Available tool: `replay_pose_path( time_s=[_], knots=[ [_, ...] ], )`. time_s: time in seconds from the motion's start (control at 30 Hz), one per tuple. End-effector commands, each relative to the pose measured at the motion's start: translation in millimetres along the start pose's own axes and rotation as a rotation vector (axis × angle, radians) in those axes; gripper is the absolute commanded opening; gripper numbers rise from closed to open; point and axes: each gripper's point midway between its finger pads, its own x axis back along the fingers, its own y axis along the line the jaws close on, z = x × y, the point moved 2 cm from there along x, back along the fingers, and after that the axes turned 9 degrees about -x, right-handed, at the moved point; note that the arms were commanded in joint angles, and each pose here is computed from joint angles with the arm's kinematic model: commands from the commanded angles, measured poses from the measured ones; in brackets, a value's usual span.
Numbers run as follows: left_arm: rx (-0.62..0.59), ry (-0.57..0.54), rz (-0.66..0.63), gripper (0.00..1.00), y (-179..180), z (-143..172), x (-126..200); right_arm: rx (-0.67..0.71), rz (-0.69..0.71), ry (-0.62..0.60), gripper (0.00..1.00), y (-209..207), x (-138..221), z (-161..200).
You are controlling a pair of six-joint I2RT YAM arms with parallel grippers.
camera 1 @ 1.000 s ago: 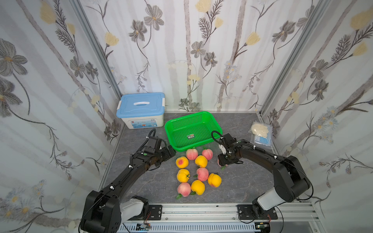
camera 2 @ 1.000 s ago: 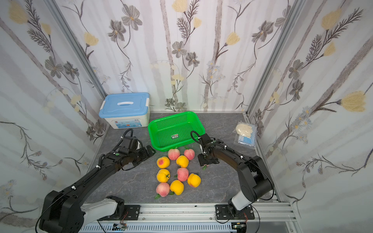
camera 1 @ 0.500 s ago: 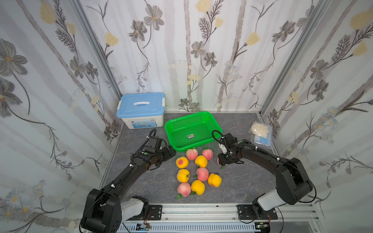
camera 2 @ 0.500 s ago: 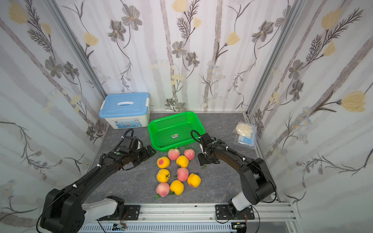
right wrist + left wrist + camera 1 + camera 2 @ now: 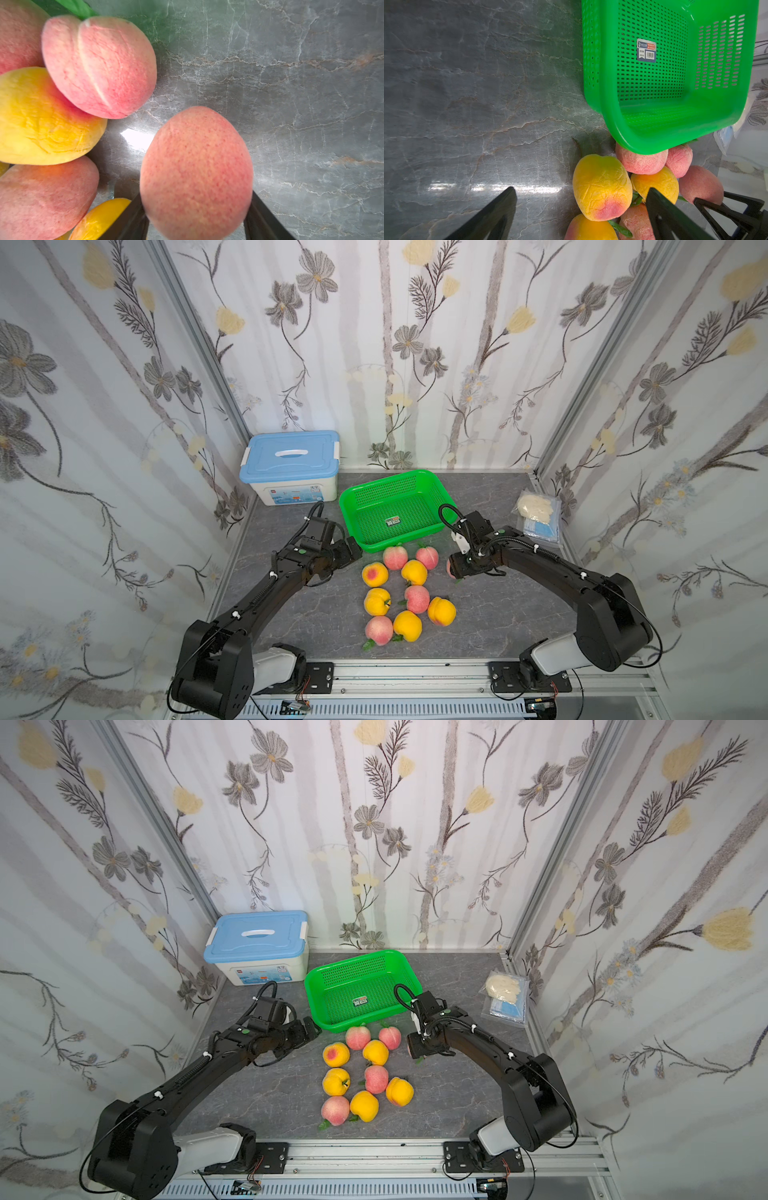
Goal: Put the peaches into the basket
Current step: Pick up the peach from the center of the board.
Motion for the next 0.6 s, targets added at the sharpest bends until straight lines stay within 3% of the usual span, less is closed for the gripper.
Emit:
replay_pose_path(
  time_s=[0.0,0.27,0.57],
  knots=[
    [-0.004,-0.036,-0.049,1.0,5,-8,2,0.008,-0.017,0.004,0.51,3,11,1],
    [-0.037,-0.04,-0.088,1.0,-7,-36,-5,0.036,-0.091,-0.083,0.51,20,54,-28],
    [-0.038,0.016,-0.119,1.0,-17,-61,-35,0.075,-0.171,-0.191,0.52,54,85,-97]
  ],
)
